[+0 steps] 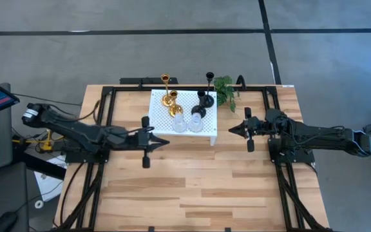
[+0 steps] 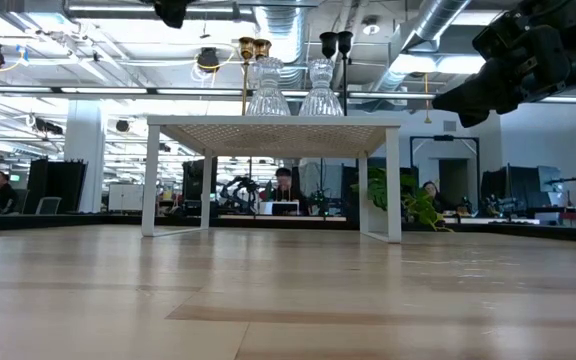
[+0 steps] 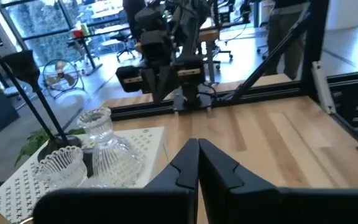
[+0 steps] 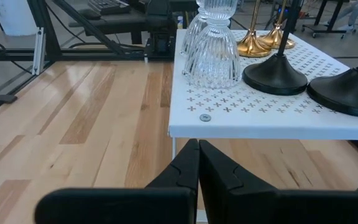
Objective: Pick & Place candle stick holders
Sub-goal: Return to Home Position
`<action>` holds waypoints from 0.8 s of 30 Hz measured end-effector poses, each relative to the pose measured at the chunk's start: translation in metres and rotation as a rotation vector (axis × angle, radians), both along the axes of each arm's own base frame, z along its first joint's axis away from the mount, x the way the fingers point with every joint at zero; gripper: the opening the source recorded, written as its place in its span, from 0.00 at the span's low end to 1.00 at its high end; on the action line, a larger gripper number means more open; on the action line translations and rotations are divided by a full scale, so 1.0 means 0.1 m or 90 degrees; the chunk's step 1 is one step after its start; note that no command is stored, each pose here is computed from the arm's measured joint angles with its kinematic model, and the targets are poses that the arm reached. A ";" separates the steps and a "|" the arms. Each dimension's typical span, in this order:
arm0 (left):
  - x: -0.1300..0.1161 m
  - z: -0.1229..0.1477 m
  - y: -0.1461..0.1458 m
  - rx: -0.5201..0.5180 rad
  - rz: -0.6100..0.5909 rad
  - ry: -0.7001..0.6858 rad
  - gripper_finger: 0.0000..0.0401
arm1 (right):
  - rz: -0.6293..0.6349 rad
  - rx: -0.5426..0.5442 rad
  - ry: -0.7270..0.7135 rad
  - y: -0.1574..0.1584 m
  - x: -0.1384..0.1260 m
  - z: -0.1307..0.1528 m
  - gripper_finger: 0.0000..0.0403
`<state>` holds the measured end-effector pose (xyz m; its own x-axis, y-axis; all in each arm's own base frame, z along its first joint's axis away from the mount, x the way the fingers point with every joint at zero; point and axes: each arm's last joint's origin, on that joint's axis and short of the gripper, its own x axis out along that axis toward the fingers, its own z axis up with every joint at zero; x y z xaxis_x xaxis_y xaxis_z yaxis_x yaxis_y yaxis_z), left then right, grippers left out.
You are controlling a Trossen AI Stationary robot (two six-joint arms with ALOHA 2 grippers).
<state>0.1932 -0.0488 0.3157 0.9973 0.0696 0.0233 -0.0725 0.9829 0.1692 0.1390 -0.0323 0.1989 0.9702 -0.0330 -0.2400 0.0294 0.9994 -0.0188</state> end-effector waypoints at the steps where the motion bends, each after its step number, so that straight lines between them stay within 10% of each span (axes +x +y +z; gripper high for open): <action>1: -0.03 0.00 0.00 -0.001 -0.004 -0.004 0.01 | 0.000 0.000 0.000 0.00 0.00 0.00 0.00; 24: -0.89 -0.59 0.20 -0.073 -0.070 -0.110 0.01 | -0.001 -0.006 -0.082 0.06 -0.21 0.16 0.00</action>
<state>0.1038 -0.0291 0.2568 0.9808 -0.0277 0.1928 0.0183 0.9986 0.0503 0.1185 -0.0264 0.2150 0.9929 -0.0360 -0.1130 0.0335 0.9992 -0.0236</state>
